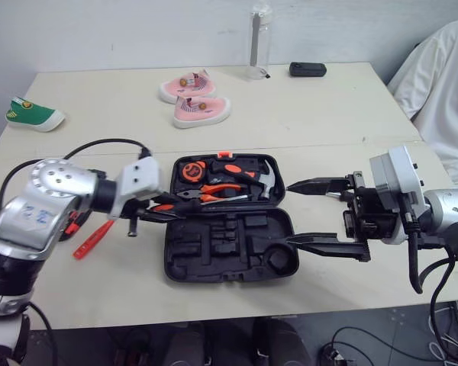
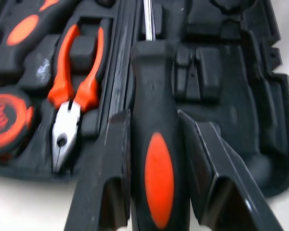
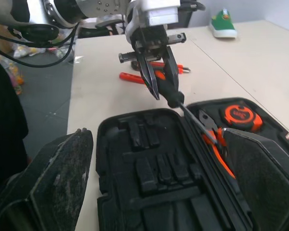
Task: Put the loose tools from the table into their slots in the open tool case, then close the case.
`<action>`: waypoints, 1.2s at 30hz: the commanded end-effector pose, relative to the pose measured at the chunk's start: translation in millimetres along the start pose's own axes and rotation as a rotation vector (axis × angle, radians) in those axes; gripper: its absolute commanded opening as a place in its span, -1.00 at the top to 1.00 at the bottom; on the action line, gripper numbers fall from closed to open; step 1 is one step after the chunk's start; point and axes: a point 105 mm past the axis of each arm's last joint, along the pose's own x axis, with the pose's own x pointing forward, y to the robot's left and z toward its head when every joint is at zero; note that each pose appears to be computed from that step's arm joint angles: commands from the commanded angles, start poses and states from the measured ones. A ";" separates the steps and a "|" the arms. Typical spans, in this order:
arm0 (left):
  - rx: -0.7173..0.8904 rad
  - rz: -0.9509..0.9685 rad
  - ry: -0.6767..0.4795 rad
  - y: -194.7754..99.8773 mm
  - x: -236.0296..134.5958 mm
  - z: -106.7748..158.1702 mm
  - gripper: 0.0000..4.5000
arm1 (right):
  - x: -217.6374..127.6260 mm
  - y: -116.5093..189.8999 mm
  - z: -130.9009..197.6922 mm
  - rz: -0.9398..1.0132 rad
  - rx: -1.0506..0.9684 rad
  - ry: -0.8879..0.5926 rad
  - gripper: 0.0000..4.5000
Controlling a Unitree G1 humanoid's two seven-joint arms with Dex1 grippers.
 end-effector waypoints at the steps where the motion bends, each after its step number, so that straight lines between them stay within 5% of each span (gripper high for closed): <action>1: 0.067 -0.068 0.078 -1.1 12.1 0.5 0.63 | -1.9 0.1 1.1 -0.027 -0.011 -0.005 -1.00; 16: 0.069 -0.031 0.125 21.8 49.7 2.3 0.63 | -5.1 -3.1 -15.7 -0.095 0.011 0.025 -1.00; 36: 0.051 -0.110 0.177 9.5 62.5 -4.0 0.63 | -11.0 -9.0 -34.6 -0.147 0.004 0.098 -1.00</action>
